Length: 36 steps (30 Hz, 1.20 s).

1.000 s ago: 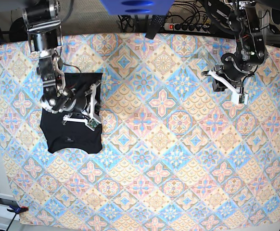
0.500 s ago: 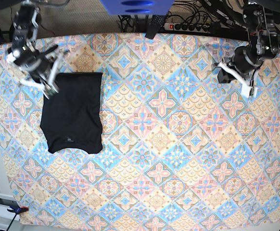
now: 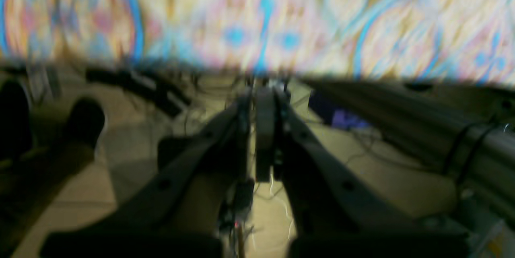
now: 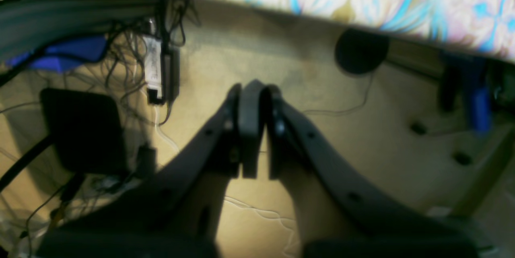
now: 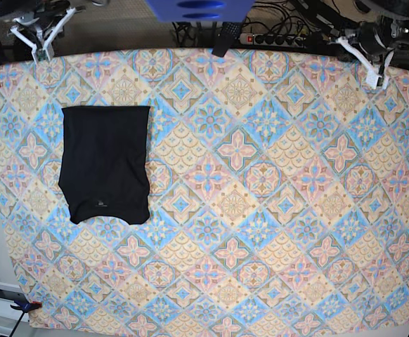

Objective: Fold the T-shirt properly

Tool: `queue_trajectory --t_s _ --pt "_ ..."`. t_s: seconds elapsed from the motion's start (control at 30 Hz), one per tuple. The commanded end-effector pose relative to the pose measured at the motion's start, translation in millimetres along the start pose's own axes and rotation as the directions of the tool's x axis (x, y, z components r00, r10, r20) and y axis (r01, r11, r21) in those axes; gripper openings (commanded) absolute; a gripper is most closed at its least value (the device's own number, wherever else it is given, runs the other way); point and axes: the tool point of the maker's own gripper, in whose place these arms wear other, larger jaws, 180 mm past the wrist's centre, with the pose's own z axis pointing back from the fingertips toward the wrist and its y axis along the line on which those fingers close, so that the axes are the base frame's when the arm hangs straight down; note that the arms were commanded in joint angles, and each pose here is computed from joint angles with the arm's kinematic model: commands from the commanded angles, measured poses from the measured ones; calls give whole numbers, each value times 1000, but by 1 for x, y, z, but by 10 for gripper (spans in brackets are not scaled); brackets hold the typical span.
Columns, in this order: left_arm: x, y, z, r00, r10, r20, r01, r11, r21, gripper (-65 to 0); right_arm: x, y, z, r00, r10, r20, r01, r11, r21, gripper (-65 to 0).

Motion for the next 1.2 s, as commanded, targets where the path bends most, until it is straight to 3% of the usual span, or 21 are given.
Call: queue_trajectory --t_s 0.0,0.2,0.3,0.4,0.53,0.67,0.73,0.8,1.0,1.17 --pt "-4 3 6 1000 -5 -3 5 1000 6 -643 -13 0 6 1000 1 -30 -1 1000 -2 -620" --pt "-52 20 -2 994 59 -92 -56 998 38 -643 -57 10 -1 989 -48 -138 53 998 38 -620" --pt "-79 34 -15 992 45 -121 -35 996 85 -643 -89 19 -12 972 -105 -212 123 990 73 -620" --pt "-111 45 -30 988 29 -149 -11 993 120 -643 -115 30 -27 957 -186 -223 213 971 108 -620" --pt "-150 40 -59 982 -20 -187 40 994 101 -643 -153 52 -48 918 -287 -275 335 931 145 -620" --pt "-180 34 -89 963 -87 -257 109 992 71 -643 -173 77 -82 913 -233 -335 305 934 184 -620" --pt "-193 31 -101 959 -74 -273 97 993 71 -643 -184 91 -93 909 -228 -348 311 928 205 -620" --pt "-197 32 -111 961 -74 -265 98 992 77 -643 -177 107 -107 907 -276 -318 358 903 236 -620" --pt "-225 19 -136 941 -152 -301 172 984 42 -642 -167 152 -134 857 -418 -302 502 809 305 -620" --pt "-230 10 -153 939 -189 -288 205 978 29 -640 -155 164 -146 830 -480 -284 554 765 327 -619"
